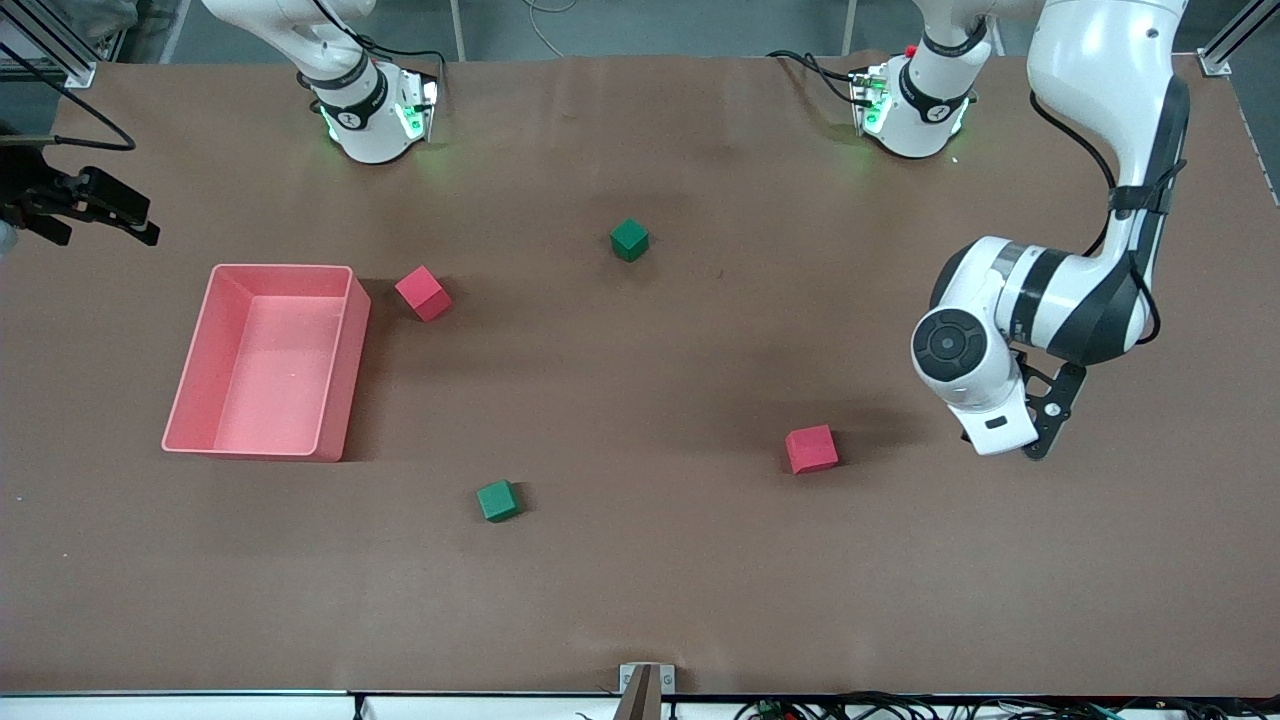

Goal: Place and upright button with both arms
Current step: 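Lift the button with the left gripper and carry it past the red cube, then lower the held button upright onto the table with the left gripper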

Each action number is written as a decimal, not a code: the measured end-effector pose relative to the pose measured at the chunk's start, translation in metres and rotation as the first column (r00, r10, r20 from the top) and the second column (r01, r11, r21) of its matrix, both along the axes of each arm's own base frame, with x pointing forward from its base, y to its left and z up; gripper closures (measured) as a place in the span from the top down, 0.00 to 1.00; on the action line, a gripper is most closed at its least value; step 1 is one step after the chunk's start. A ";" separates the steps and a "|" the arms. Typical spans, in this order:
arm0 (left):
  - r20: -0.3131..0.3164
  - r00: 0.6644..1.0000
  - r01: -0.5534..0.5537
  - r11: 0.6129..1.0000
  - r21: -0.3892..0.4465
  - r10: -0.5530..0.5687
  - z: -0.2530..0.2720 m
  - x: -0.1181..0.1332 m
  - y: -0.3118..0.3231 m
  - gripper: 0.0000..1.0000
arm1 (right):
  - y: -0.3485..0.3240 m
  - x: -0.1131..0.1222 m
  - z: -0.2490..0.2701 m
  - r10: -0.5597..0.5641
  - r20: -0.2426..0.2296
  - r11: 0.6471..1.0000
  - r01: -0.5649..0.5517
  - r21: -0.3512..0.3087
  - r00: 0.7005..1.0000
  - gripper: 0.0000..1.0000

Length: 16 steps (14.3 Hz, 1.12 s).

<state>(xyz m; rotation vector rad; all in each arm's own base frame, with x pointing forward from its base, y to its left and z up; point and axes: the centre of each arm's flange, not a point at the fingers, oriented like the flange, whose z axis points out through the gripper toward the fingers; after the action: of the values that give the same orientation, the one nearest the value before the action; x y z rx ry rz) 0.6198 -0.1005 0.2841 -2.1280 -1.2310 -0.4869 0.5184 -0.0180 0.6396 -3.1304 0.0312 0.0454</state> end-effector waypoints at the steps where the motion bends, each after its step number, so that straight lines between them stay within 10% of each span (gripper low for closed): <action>1: 0.051 0.999 -0.021 0.998 0.067 0.018 -0.015 -0.001 0.013 0.33 | 0.000 0.000 0.000 0.000 0.000 1.000 0.000 0.000 1.000 1.00; 9: 0.411 0.909 -0.092 0.933 0.348 -0.064 -0.151 -0.008 0.070 0.33 | 0.000 0.000 -0.001 0.000 -0.002 1.000 0.000 0.000 1.000 1.00; 16: 0.435 0.891 -0.144 0.826 0.545 -0.132 -0.200 -0.030 0.095 0.33 | -0.001 0.000 -0.001 -0.001 -0.002 1.000 0.001 0.000 1.000 1.00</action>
<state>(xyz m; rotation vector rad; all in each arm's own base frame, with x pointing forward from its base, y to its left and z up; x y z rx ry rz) 0.5894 -0.0058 0.0840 -1.5313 -1.1376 -1.2438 0.5184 -0.0189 0.6385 -3.1301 0.0325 0.0492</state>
